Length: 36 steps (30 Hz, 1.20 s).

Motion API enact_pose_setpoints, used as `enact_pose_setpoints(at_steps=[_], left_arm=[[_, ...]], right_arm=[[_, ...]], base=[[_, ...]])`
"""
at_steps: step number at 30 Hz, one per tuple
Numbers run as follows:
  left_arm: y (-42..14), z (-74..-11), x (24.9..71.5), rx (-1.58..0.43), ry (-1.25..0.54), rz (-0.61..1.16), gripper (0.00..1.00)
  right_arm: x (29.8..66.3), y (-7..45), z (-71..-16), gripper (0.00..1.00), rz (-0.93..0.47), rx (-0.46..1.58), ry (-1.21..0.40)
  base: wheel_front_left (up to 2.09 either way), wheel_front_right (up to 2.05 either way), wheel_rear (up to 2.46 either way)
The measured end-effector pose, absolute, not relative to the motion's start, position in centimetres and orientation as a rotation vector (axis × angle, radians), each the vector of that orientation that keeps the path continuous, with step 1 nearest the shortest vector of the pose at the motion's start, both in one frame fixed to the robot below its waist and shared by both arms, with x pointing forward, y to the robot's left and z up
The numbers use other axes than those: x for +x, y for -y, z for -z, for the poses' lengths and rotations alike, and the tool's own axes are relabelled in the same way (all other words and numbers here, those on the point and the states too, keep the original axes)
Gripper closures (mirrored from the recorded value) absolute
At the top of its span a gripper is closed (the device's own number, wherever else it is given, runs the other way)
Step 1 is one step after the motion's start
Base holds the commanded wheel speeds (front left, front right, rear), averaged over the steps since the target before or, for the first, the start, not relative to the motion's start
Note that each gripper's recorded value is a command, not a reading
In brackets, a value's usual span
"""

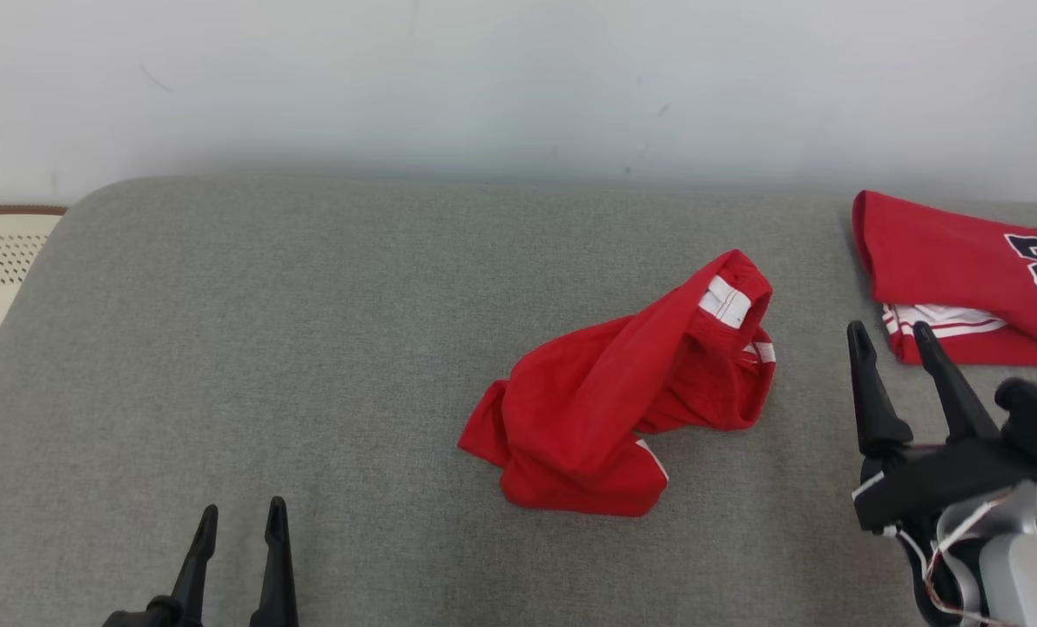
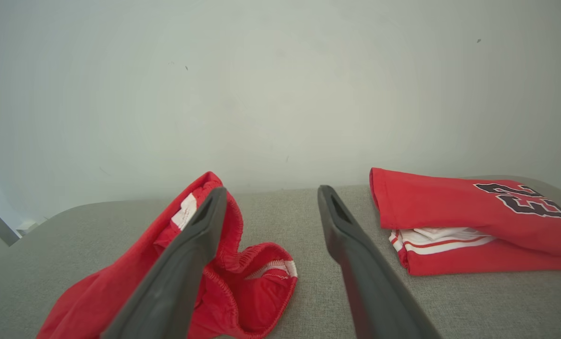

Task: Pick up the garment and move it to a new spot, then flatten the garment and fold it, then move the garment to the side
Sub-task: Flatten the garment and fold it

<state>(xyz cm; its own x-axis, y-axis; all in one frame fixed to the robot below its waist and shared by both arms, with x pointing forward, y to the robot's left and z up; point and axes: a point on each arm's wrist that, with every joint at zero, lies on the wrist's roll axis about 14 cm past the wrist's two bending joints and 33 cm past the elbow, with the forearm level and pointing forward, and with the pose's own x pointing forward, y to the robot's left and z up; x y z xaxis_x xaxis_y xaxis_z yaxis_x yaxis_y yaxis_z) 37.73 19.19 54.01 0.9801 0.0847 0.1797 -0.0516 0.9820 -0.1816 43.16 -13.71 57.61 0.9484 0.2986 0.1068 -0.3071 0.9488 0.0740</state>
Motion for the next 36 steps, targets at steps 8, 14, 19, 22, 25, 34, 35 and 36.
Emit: enact_pose_setpoints(at_steps=[8,14,19,22,25,34,35,36], left_arm=[[-18.6,-54.2,38.1,-0.172,0.193,-0.045,0.00],[-18.5,-54.5,38.0,-0.170,0.202,-0.041,0.00],[-15.9,-53.8,38.3,-0.179,0.176,0.062,0.00],[-13.4,-53.1,38.6,-0.177,0.152,0.149,0.00],[-10.5,-52.8,39.1,-0.174,0.137,0.249,0.00],[-4.7,-51.1,40.7,-0.137,0.079,0.434,0.00],[-4.1,-50.8,40.8,-0.129,0.069,0.453,0.00],[-3.6,-50.4,40.8,-0.126,0.056,0.473,0.00]], right_arm=[[40.5,13.7,-57.1,0.00,-0.281,0.158,0.187],[38.4,12.6,-54.8,0.00,-0.284,0.191,0.169],[38.2,12.2,-54.4,0.00,-0.289,0.177,0.165],[38.1,12.3,-54.3,0.00,-0.282,0.176,0.168],[38.0,12.3,-54.0,0.00,-0.279,0.173,0.159],[37.0,11.6,-52.6,0.00,-0.280,0.184,0.121],[36.9,11.7,-52.4,0.00,-0.275,0.182,0.115],[36.8,11.8,-52.2,0.00,-0.271,0.180,0.109]], base=[[0.00,0.00,0.00],[0.00,0.00,0.00],[0.00,0.00,0.00],[0.00,0.00,0.00],[0.00,0.00,0.00],[0.00,0.00,0.00],[0.00,0.00,0.00],[0.00,0.00,0.00]])
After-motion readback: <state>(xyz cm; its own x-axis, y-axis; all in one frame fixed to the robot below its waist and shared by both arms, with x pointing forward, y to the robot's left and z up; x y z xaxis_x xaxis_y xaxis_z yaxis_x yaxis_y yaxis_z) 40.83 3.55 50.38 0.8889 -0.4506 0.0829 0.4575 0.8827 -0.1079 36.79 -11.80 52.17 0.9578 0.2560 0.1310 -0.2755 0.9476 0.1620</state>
